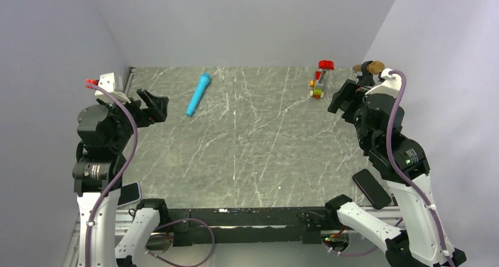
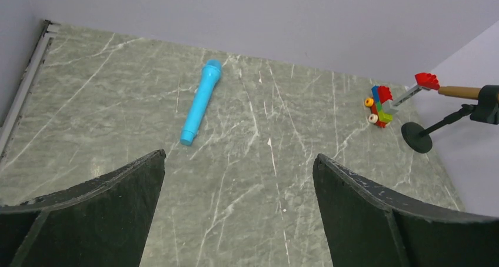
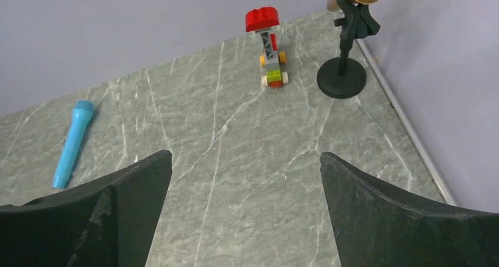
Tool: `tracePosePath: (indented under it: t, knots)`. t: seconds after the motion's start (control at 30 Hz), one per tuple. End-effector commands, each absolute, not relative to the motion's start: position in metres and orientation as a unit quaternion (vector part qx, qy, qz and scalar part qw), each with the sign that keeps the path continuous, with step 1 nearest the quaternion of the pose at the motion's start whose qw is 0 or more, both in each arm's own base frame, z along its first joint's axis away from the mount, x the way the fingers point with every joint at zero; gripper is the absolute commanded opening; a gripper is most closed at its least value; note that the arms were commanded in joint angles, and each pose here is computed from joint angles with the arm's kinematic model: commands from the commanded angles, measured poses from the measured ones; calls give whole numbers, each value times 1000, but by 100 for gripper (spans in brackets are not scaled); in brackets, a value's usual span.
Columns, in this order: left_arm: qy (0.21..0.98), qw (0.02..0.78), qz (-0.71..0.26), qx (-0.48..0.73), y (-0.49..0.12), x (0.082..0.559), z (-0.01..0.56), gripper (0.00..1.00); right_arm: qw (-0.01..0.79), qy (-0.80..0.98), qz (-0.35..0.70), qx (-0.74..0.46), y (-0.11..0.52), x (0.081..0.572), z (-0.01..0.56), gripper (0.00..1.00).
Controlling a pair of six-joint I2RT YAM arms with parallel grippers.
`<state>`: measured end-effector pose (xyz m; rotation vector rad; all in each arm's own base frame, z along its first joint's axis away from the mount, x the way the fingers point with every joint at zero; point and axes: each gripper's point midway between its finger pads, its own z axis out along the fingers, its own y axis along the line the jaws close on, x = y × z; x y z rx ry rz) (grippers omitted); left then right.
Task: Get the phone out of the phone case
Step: Pick up the phone at the corner of the board.
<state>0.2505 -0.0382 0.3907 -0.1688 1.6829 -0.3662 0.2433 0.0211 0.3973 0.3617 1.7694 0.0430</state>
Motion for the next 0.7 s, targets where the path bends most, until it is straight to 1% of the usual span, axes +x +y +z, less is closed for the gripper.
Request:
tracePosePath:
  t: [0.0, 0.1, 0.23, 0.37, 0.5, 0.57, 0.67]
  knots:
    - [769, 616, -160, -64, -41, 257, 368, 99, 606, 779, 25, 157, 27, 246, 388, 100]
    - [790, 585, -170, -61, -46, 265, 348, 99, 586, 796, 20, 151, 32, 251, 377, 100]
    - [818, 544, -173, -73, -48, 273, 316, 99, 575, 806, 37, 135, 44, 256, 369, 100]
    - [850, 491, -158, -102, -42, 282, 280, 99, 556, 824, 47, 103, 57, 261, 355, 100]
    - [869, 444, -151, -157, -23, 295, 246, 99, 525, 846, 48, 78, 69, 267, 335, 100]
    - [873, 430, -133, -187, -9, 301, 232, 99, 510, 856, 53, 64, 76, 270, 323, 100]
    - [875, 425, -71, -221, 20, 311, 220, 99, 489, 868, 59, 53, 85, 275, 307, 100]
